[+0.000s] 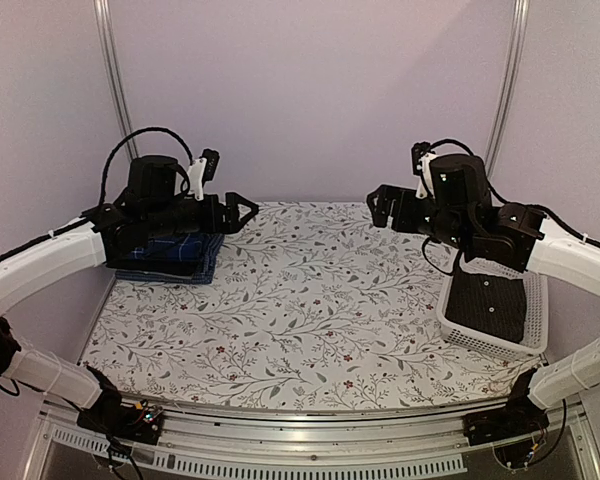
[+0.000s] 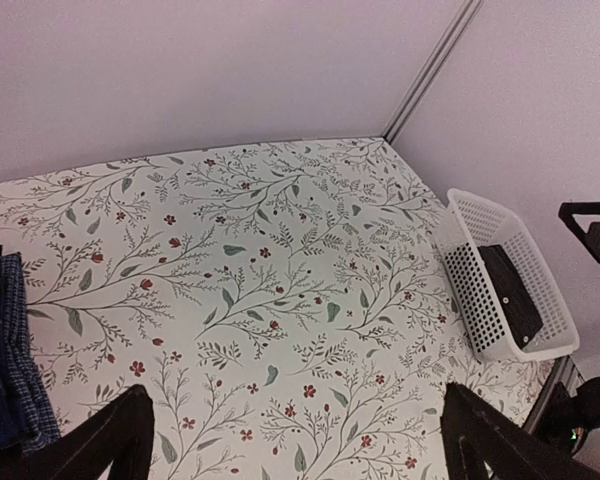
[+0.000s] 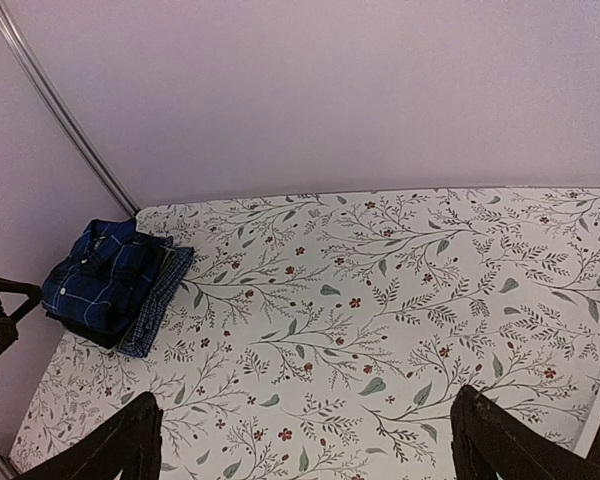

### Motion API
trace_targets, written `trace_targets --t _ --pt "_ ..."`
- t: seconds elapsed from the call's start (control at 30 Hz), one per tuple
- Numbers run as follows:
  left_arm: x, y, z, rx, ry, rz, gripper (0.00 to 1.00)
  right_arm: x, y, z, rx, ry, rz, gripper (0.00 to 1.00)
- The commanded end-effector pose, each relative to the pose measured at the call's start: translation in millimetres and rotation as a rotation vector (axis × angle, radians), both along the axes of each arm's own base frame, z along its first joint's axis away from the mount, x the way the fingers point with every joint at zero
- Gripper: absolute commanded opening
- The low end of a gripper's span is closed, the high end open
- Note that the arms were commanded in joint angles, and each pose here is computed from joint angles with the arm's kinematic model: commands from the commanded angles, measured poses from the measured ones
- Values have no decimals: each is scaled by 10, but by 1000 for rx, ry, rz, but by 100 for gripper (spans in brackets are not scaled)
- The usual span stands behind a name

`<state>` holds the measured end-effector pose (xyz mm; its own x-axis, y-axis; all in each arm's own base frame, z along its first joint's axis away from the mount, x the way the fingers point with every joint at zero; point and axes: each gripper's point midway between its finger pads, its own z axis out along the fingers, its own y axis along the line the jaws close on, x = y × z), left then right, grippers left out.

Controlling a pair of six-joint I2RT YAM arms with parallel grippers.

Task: Fold and stack the long sleeve shirts
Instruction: Pick up the square-folded shirt from the bin.

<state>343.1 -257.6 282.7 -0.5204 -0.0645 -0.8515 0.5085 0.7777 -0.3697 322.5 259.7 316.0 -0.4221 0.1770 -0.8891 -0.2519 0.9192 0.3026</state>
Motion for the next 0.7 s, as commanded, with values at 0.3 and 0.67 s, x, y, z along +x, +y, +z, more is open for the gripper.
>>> trace_targets --t 0.3,0.67 --pt "-8 14 39 2 -19 3 100 -38 25 20 -14 -27 43 99" --pt "-9 -2 37 9 -23 -10 100 160 -1087 -458 -44 93 -247 99"
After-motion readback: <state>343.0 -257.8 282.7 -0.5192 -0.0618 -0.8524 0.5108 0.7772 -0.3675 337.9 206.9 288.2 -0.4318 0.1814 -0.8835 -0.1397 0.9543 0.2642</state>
